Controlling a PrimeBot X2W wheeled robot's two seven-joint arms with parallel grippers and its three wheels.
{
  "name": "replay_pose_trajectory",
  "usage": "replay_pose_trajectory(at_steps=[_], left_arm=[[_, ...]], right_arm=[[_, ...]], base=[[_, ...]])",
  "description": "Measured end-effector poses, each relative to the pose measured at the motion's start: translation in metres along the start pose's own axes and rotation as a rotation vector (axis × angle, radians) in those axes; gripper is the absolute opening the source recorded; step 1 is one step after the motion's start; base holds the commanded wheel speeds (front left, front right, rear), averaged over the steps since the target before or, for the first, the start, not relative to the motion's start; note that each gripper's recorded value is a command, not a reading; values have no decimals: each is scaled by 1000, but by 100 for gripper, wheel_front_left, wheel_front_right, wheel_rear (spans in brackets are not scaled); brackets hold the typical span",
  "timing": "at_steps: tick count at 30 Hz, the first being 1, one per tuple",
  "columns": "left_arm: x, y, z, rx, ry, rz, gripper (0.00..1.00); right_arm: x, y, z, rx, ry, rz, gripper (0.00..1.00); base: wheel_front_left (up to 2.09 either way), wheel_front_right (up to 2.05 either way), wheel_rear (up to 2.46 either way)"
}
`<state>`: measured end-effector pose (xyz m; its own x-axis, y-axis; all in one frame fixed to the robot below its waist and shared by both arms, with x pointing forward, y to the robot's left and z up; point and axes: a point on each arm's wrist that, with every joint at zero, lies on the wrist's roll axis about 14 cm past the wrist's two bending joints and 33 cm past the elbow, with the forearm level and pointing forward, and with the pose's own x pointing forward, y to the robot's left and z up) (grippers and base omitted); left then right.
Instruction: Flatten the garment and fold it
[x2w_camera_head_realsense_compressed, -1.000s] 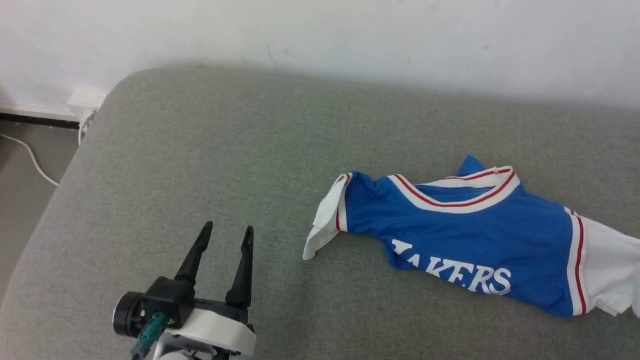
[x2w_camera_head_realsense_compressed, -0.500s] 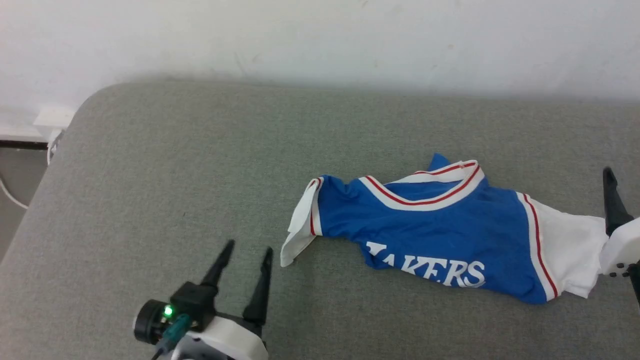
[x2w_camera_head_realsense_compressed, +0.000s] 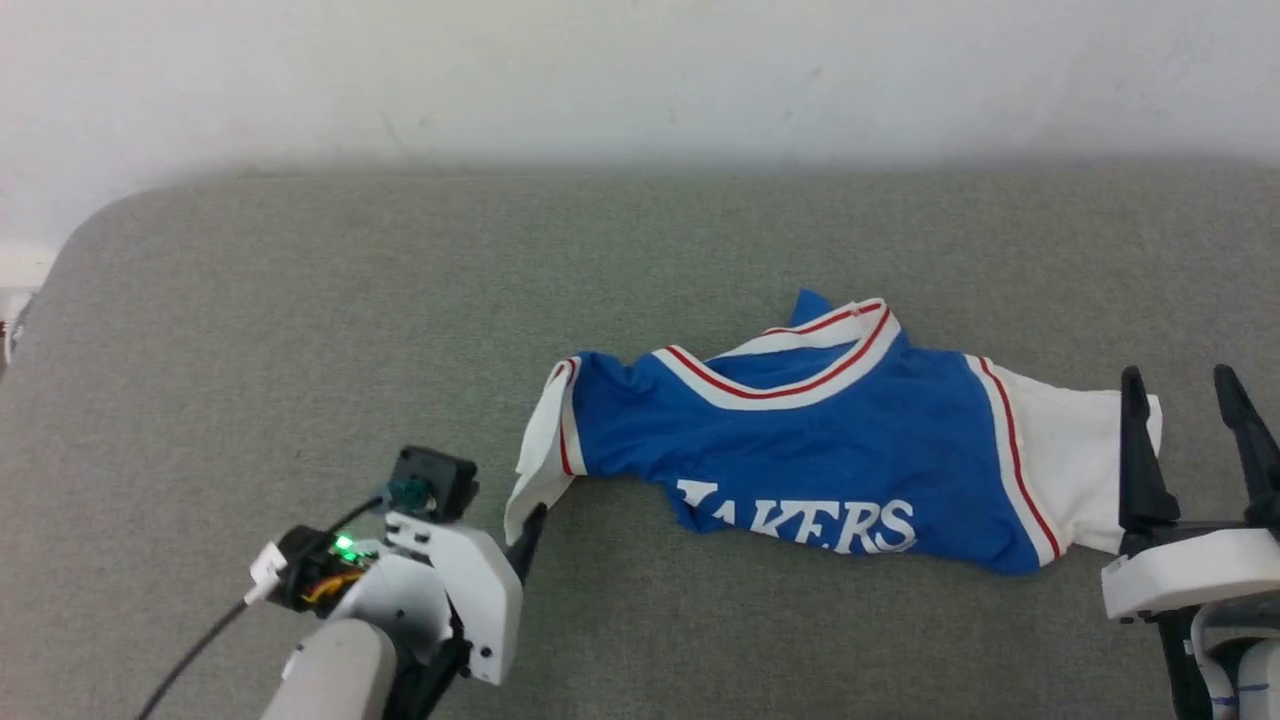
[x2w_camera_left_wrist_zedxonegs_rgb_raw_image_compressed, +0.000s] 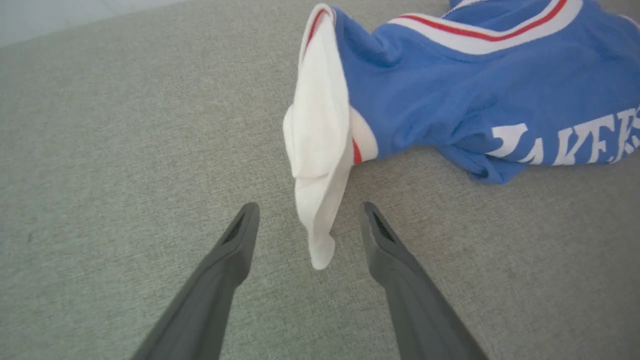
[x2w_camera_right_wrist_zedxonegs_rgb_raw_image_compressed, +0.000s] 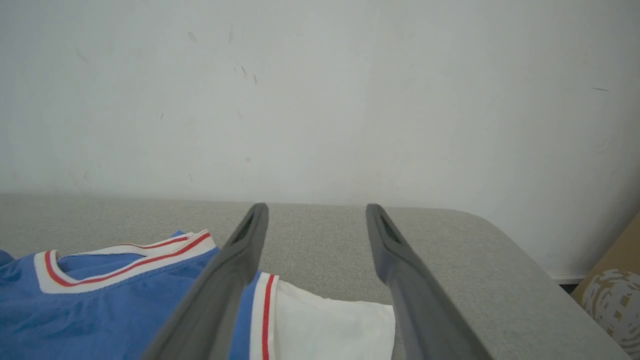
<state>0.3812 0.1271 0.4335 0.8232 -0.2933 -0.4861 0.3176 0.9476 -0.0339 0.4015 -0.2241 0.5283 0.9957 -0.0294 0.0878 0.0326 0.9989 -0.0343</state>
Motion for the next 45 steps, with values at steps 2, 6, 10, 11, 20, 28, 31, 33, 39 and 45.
replay_pose_trajectory(at_steps=[2, 6, 10, 11, 20, 28, 31, 33, 39, 45], left_arm=[[4, 4, 3, 20, 22, 0, 100], [14, 5, 7, 32, 52, -11, 99], [21, 2, -3, 20, 102, -34, 0], [22, 1, -4, 19, 106, -38, 0], [18, 22, 24, 16, -11, 26, 0], [-5, 44, 61, -120, -156, 77, 0], [-19, 49, 68, -189, -186, 70, 0], [-27, 52, 71, -238, -199, 63, 0], [-40, 89, 68, -326, -193, 164, 0], [-28, 132, 27, -329, -42, 341, 0]], right_arm=[[-2, 0, -5, 2, 11, -3, 100], [-4, -3, -15, 6, 38, -16, 100], [-5, -8, -23, 3, 57, -32, 100], [-5, -9, -25, 3, 62, -36, 100], [-5, -7, -30, 8, 70, -39, 100], [-4, -3, -26, 16, 57, -30, 100], [-2, -1, -25, 18, 53, -26, 100], [-1, 1, -26, 21, 55, -22, 100], [5, 6, -34, 24, 73, -8, 100], [18, 17, -41, 30, 82, 18, 100]], base=[[0, 0, 0], [0, 0, 0], [0, 0, 0], [0, 0, 0], [0, 0, 0], [0, 0, 0], [0, 0, 0], [0, 0, 0], [0, 0, 0], [0, 0, 0]])
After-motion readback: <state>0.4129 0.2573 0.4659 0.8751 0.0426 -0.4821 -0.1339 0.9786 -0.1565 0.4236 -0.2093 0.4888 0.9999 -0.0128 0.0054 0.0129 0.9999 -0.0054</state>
